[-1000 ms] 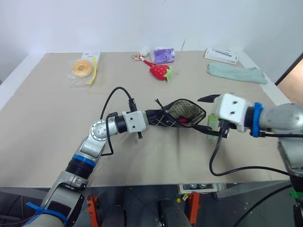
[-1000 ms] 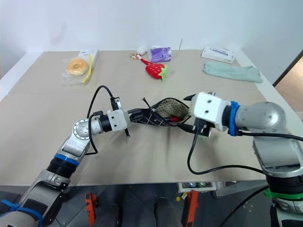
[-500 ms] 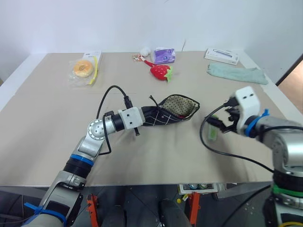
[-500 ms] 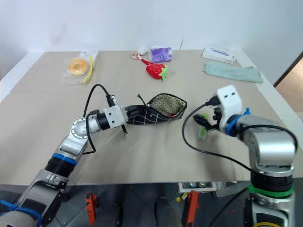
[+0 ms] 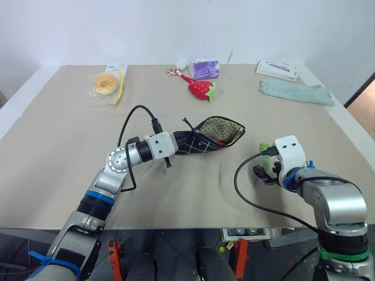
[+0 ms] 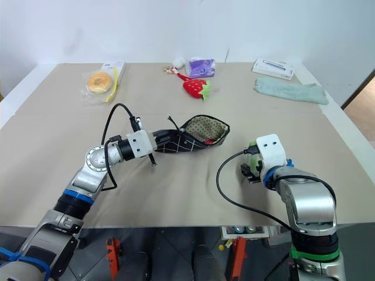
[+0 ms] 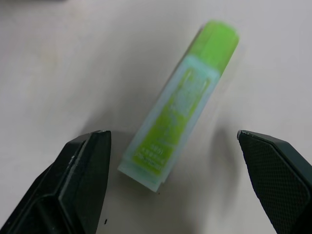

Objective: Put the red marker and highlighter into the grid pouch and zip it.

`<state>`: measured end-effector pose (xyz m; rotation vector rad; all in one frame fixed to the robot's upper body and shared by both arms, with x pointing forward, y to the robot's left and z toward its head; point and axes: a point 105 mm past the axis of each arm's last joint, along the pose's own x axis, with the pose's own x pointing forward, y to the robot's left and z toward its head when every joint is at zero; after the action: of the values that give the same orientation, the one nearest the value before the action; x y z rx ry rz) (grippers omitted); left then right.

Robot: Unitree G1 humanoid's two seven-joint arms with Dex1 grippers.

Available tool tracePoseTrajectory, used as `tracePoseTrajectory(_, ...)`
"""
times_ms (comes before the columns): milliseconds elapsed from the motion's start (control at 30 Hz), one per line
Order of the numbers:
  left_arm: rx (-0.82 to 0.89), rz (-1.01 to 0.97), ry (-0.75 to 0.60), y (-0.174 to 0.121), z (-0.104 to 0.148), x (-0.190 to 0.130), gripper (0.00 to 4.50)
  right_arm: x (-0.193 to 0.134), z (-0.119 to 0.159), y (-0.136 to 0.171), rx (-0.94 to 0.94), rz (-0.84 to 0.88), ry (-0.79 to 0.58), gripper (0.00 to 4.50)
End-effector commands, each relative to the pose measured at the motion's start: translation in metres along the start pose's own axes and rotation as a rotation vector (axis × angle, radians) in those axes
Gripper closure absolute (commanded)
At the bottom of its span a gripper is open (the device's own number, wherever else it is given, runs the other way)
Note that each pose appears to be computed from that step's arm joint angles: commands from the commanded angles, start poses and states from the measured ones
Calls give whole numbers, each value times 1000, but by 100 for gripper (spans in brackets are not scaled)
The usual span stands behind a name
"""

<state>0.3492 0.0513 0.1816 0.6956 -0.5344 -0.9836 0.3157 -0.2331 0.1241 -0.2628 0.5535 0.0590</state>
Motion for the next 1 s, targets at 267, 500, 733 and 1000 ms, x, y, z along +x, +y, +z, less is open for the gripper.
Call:
tracePoseTrajectory(267, 30, 20, -46, 9, 13, 2, 450, -5, 25, -20, -36, -33, -133, 352)
tracePoseTrajectory(500, 46, -7, -54, 5, 14, 3, 450, -80, 109, 9, -611, 278, -680, 352)
tracePoseTrajectory(733, 62, -16, -60, 5, 15, 4, 450, -88, 115, 15, -1107, 340, -614, 352)
tracePoseTrajectory(1000, 62, -20, -65, 2, 16, 4, 450, -75, 117, 29, -1329, 390, -559, 352)
